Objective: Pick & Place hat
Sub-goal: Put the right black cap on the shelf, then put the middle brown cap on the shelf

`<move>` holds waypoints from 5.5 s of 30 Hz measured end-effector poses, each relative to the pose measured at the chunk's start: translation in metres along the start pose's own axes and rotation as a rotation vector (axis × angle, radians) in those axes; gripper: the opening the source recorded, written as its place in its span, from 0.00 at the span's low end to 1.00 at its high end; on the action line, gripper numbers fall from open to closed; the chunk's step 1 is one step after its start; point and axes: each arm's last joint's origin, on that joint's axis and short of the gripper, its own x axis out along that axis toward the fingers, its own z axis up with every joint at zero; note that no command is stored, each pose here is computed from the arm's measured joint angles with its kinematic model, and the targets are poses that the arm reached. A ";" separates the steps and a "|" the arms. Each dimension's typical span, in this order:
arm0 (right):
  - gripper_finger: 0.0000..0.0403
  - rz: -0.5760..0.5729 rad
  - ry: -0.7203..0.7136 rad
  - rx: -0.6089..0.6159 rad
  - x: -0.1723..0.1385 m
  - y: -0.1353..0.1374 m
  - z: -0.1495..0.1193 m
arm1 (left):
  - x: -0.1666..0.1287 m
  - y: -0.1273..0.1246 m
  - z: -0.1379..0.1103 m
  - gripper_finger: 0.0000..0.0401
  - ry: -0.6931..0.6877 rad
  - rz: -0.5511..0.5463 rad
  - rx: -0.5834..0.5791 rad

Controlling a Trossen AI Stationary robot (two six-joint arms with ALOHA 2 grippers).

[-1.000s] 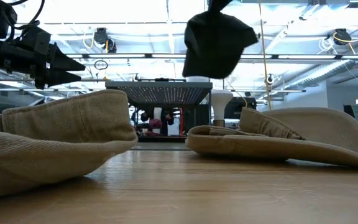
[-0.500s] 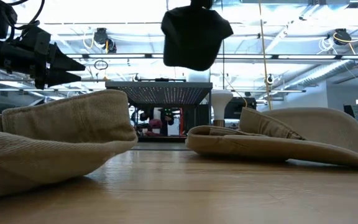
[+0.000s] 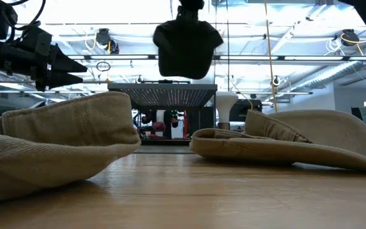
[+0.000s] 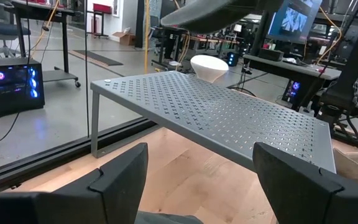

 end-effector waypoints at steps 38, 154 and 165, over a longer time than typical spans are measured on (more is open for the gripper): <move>0.03 0.038 0.005 0.009 0.075 0.078 0.022 | 0.000 0.000 0.000 0.73 0.000 0.001 -0.002; 0.57 0.264 -0.125 0.386 -0.134 0.026 -0.015 | 0.000 0.000 0.000 0.73 0.000 0.001 -0.001; 0.57 0.518 -0.073 0.494 -0.176 0.014 -0.048 | 0.000 0.000 0.000 0.73 0.000 0.000 -0.001</move>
